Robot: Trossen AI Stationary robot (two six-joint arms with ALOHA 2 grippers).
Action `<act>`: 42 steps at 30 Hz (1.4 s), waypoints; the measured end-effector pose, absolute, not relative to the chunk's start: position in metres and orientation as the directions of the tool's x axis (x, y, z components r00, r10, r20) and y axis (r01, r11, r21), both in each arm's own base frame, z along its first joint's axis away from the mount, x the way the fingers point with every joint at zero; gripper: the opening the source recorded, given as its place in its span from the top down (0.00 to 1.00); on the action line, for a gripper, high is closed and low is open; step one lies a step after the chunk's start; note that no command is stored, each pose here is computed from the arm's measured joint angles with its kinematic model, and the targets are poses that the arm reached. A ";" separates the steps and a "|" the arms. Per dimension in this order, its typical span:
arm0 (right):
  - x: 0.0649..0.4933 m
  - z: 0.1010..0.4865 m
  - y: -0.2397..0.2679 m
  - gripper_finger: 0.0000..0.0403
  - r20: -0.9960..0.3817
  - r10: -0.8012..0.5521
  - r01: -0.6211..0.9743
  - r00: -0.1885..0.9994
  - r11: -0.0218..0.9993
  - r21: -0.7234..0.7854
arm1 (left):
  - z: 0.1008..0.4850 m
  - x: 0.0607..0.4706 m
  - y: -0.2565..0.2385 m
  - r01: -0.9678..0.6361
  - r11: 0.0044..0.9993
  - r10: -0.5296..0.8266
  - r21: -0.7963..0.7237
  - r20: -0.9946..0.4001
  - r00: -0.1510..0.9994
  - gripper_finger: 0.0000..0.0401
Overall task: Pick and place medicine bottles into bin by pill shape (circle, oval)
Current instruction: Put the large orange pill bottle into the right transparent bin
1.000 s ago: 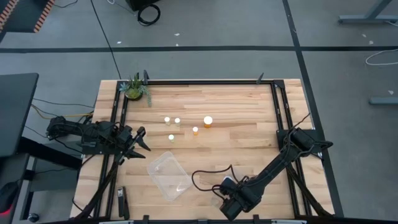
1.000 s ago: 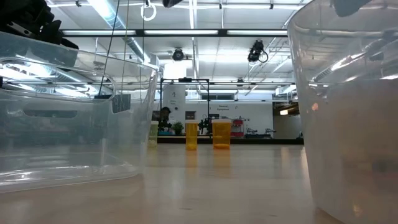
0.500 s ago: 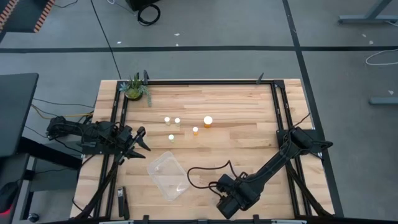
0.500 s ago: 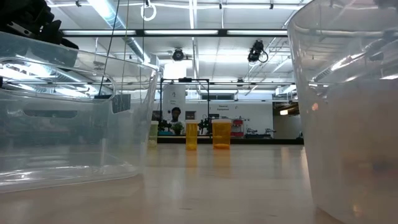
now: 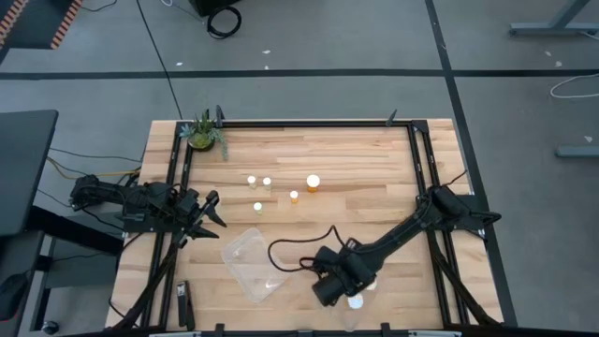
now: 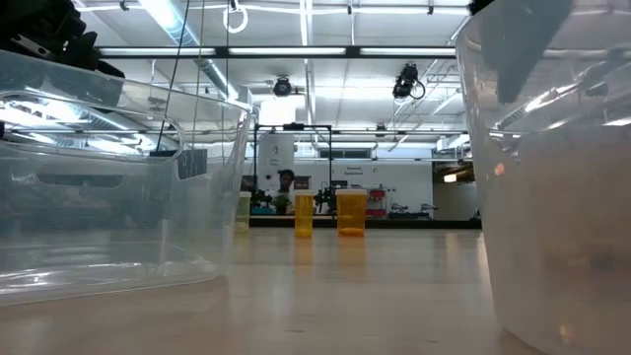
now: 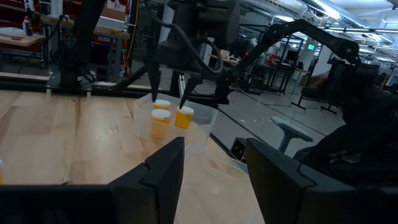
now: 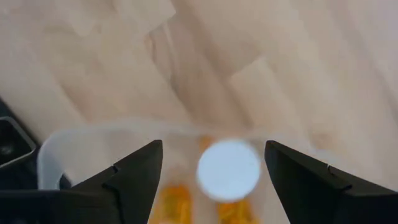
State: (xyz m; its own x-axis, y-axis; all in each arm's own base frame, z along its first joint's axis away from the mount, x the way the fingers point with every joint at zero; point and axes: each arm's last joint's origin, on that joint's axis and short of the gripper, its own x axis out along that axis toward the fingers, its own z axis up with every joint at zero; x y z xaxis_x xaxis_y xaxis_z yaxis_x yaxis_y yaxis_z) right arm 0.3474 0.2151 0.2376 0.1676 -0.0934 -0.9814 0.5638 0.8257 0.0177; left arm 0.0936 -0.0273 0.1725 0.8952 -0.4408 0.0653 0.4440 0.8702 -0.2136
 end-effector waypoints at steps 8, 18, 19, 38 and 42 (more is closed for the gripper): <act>0.365 0.238 0.184 0.30 -0.973 -0.145 0.489 0.178 0.871 -0.041 | 0.173 0.094 -0.027 0.444 0.870 -0.441 -0.214 0.065 0.895 0.55; 0.386 0.238 0.133 0.30 -0.969 -0.187 0.461 0.159 0.882 -0.094 | 0.172 0.094 -0.027 0.444 0.870 -0.441 -0.214 0.065 0.895 0.56; 0.388 0.238 0.126 0.30 -0.970 -0.190 0.464 0.155 0.881 -0.098 | 0.172 0.094 -0.027 0.444 0.870 -0.441 -0.214 0.065 0.895 0.56; 0.410 0.238 0.013 0.23 -0.967 -0.229 0.458 0.115 0.876 -0.153 | 0.172 0.094 -0.027 0.444 0.870 -0.440 -0.214 0.065 0.895 0.55; 0.410 0.238 -0.011 0.22 -0.968 -0.226 0.496 0.106 0.856 -0.146 | 0.172 0.094 -0.027 0.444 0.870 -0.441 -0.214 0.065 0.895 0.56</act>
State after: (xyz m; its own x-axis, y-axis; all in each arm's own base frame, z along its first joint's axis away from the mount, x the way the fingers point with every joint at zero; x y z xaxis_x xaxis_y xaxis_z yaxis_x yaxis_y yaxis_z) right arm 0.4101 -0.0110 0.2378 0.1055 -0.2263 -0.9683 0.4959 0.8560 -0.1460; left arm 0.0936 -0.0273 0.1725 0.8954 -0.4405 0.0651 0.4437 0.8703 -0.2137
